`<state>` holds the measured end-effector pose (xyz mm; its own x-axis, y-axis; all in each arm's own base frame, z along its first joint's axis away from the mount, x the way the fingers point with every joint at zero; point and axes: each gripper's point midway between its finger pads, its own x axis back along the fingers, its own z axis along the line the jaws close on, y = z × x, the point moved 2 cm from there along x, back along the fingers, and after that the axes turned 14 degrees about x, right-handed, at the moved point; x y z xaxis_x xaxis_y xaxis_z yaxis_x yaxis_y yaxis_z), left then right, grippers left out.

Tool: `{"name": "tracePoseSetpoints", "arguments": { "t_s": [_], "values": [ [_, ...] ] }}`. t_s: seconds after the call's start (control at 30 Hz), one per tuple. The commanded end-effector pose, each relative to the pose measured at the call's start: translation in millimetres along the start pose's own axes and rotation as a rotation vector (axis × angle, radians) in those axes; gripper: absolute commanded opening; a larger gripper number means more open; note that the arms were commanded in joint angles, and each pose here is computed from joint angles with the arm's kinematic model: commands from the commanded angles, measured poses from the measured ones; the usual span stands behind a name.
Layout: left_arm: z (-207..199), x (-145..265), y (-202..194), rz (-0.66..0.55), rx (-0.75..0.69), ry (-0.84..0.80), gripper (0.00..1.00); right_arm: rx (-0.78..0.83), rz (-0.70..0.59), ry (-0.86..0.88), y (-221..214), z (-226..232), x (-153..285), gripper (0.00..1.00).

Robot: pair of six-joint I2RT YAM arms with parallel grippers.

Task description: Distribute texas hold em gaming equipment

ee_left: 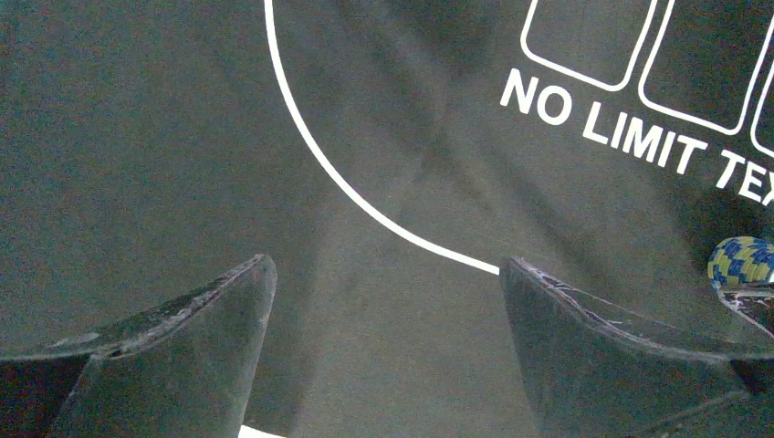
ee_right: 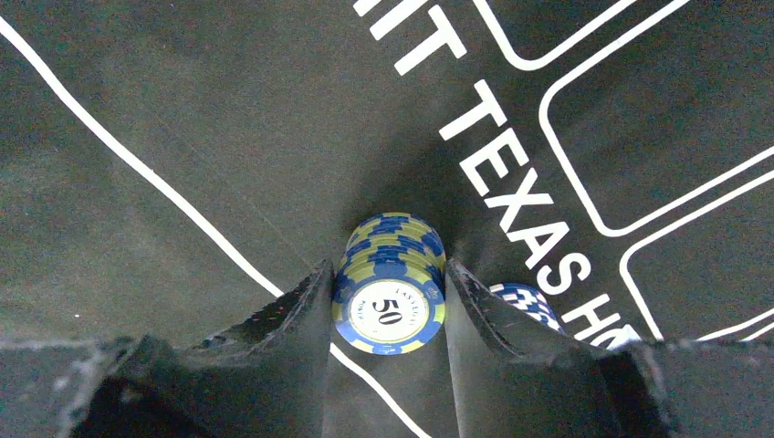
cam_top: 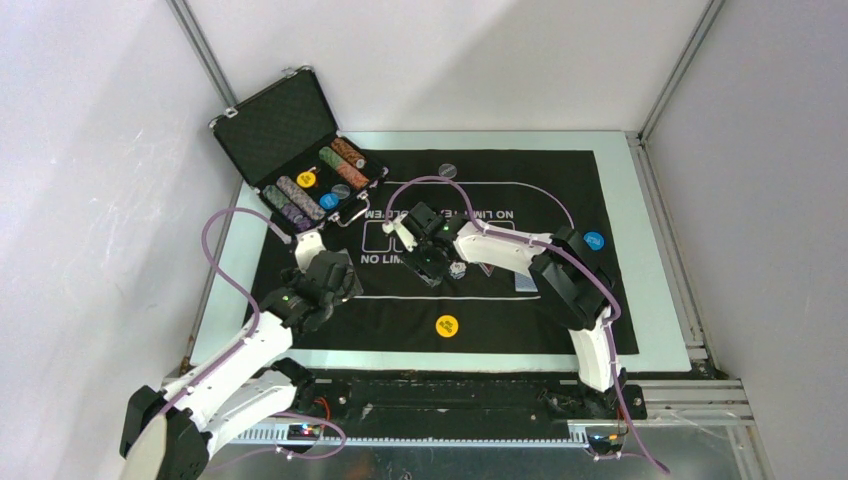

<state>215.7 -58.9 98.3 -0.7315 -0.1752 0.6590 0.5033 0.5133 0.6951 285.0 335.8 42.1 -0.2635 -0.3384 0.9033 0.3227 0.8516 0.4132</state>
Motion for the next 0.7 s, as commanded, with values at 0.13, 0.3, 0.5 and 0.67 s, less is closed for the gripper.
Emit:
{"name": "tracePoseSetpoints", "arguments": {
  "t_s": [0.13,0.3,0.5,0.67],
  "values": [
    [-3.8,1.1,7.1,-0.024,0.038,-0.006,1.00,-0.035,-0.126,-0.052,36.2,-13.4,38.5,0.26],
    [-3.7,1.1,7.2,-0.025,0.038,-0.007,1.00,-0.049,-0.141,-0.066,40.0,-18.6,44.5,0.25],
    [-2.5,1.4,9.1,-0.037,0.043,-0.001,1.00,-0.143,-0.165,-0.116,49.1,-44.5,56.4,0.22],
    [-0.4,0.6,11.3,-0.054,0.043,0.011,1.00,-0.318,-0.144,-0.188,42.1,-93.8,57.7,0.22]
  ]
}}
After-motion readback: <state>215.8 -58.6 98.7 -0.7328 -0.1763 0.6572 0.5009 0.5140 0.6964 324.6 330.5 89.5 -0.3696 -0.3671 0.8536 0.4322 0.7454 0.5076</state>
